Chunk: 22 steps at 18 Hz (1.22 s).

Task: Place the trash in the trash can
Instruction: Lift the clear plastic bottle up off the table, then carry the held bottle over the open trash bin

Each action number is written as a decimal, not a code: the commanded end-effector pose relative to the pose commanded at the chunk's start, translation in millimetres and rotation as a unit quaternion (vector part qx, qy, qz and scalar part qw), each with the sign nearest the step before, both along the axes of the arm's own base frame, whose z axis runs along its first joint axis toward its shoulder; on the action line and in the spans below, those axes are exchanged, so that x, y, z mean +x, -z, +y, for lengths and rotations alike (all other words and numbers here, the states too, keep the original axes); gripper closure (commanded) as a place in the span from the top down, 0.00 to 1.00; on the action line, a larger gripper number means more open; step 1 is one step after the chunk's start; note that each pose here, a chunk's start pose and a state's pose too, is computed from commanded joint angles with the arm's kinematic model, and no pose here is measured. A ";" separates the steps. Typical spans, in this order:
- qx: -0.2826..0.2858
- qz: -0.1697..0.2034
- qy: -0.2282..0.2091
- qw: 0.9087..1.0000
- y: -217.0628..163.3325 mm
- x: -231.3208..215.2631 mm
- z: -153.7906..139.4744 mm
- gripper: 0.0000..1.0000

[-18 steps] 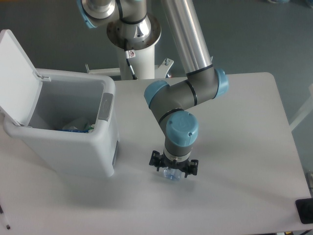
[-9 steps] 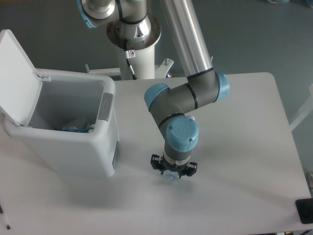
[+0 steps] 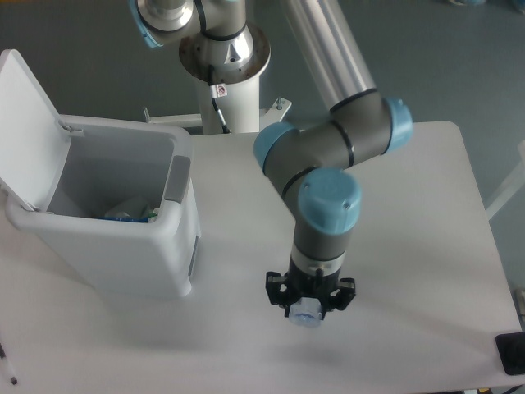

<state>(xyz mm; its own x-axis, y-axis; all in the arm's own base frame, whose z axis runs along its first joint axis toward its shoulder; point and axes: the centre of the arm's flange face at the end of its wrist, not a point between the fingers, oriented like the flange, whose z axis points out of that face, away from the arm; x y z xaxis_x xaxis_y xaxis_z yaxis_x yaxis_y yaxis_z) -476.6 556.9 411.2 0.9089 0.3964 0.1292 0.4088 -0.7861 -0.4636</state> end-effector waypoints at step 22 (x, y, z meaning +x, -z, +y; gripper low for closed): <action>0.329 -0.092 0.179 0.923 -192.5 205.9 -49.2 0.17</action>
